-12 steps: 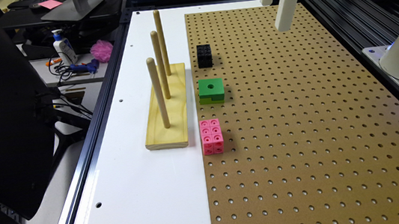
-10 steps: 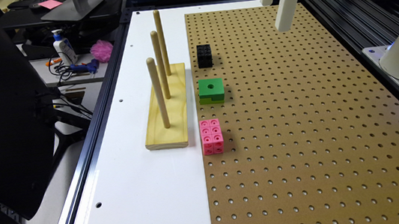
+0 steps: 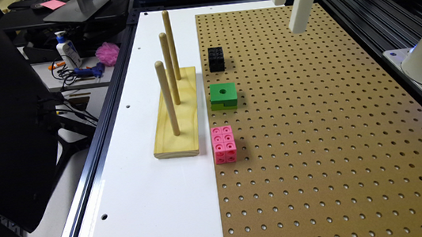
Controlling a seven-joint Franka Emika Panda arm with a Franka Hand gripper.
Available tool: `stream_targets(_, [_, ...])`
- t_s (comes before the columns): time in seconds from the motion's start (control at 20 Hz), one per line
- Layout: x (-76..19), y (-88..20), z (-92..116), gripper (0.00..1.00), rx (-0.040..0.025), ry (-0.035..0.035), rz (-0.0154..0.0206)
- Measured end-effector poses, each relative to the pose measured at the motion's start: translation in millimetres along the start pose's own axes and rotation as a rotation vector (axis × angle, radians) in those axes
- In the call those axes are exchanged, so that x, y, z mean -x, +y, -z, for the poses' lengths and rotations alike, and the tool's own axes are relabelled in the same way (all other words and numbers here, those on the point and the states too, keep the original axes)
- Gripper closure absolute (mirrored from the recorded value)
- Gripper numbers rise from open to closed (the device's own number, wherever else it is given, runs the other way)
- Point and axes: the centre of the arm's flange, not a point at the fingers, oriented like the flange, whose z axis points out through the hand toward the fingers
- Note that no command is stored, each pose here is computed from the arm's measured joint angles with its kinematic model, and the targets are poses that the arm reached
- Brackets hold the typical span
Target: Pick up pink block.
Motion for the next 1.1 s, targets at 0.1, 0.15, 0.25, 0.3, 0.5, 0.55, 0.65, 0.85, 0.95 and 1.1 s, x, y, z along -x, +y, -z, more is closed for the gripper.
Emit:
stream_targets(0.1, [-3.6,-17.2,-5,0.00,-0.0068,0.0028,0.0014])
stream_targets(0.15, [-5.2,-24.8,-8,0.00,-0.0076,0.0020,0.0020])
stream_targets(0.25, [-8.0,-37.7,-12,0.00,-0.0067,-0.0017,0.0017])
stream_targets(0.3, [-9.0,-42.7,-13,0.00,-0.0070,-0.0028,0.0020])
stream_targets(0.5, [-7.5,-57.4,-13,0.00,-0.0115,-0.0031,0.0021])
stream_targets(0.55, [-6.2,-59.2,-13,0.00,-0.0122,-0.0028,0.0023])
stream_targets(0.65, [-2.8,-61.8,-13,0.00,-0.0134,-0.0019,0.0029])
stream_targets(0.85, [4.0,-66.1,-12,0.00,-0.0146,-0.0006,0.0029])
stream_targets(0.95, [4.7,-66.6,-12,0.00,-0.0135,-0.0013,0.0035])
stream_targets(1.1, [2.8,-69.8,-36,0.00,-0.0019,-0.0150,0.0032])
